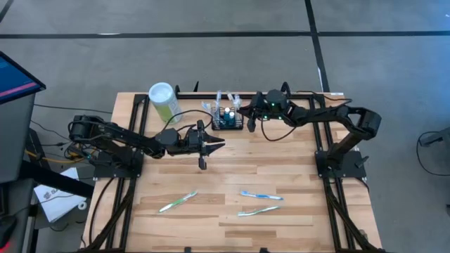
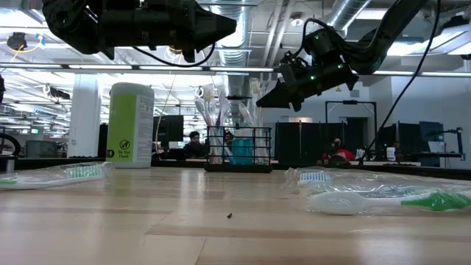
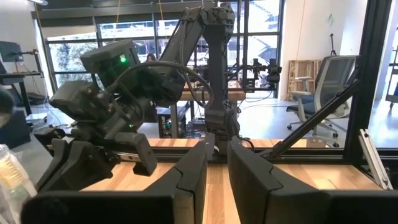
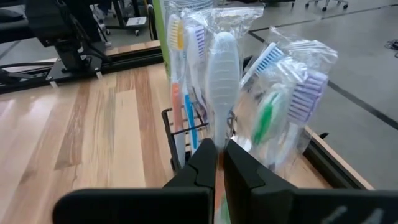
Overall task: Pick & Place toothbrushing station
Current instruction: Put the orange toothbrush into the black wire organizer
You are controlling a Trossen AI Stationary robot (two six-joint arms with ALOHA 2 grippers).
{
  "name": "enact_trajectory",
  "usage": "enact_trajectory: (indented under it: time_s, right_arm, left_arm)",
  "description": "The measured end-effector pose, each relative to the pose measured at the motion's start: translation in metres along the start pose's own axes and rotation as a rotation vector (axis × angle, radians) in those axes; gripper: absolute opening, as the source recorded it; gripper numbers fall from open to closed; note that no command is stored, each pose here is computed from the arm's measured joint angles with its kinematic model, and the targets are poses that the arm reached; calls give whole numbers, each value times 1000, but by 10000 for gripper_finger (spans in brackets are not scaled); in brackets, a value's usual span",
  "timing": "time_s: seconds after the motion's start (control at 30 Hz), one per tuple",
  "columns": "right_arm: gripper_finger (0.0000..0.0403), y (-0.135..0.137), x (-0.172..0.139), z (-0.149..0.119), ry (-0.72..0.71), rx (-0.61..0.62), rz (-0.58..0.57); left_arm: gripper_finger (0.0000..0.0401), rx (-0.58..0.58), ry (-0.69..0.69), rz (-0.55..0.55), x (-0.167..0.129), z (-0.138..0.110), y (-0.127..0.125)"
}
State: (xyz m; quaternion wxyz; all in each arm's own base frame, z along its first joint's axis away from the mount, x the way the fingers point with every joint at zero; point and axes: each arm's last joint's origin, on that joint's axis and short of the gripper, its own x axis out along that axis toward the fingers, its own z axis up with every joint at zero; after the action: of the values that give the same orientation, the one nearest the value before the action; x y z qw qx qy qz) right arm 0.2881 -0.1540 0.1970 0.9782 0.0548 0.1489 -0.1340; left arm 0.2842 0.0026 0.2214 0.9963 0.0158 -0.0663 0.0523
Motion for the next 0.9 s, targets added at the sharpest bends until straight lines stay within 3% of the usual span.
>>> enact_trajectory:
  time_s: [0.3, 0.7, 0.9]
  right_arm:
    - [2, -3, 9, -14, 45, 12, -1]
    - [11, -3, 11, -15, 34, 9, -1]
    - [37, -3, 11, -15, 38, 10, -1]
  left_arm:
    - [58, 1, 3, 0, 0, 0, 0]
    - [58, 1, 3, 0, 0, 0, 0]
    - [58, 1, 4, 0, 0, 0, 0]
